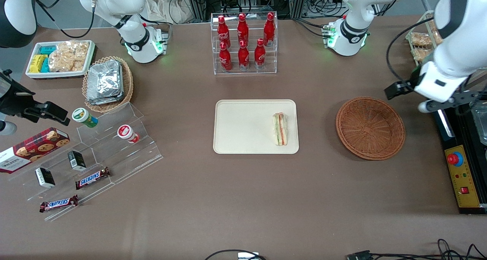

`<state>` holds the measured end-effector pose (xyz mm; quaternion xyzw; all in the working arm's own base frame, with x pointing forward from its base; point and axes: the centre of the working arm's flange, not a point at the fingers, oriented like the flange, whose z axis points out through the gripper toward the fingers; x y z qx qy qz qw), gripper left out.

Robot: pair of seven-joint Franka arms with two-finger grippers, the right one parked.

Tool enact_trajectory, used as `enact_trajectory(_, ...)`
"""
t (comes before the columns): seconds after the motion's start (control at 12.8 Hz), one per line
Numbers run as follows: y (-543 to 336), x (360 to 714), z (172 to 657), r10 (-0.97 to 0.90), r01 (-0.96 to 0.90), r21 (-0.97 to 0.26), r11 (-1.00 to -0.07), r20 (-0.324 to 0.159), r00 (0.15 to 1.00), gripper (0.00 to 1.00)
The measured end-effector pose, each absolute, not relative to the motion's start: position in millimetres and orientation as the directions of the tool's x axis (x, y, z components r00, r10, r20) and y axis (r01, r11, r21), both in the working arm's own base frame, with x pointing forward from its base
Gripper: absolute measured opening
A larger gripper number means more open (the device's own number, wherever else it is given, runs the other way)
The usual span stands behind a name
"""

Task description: Place sandwich from basket to tray

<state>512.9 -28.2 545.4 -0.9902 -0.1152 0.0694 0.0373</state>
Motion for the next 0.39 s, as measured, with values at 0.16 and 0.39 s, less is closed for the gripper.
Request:
enact_trajectory(0.16, -24.9, 509.9, 553.9, 0.231, 0.223, -0.083, -0.971, -0.117, 0.966, 1.0)
enact_trajectory(0.39, -30.1, 507.3, 581.2, 0.223, 0.218, -0.069, -0.974, -0.083, 0.971, 1.0)
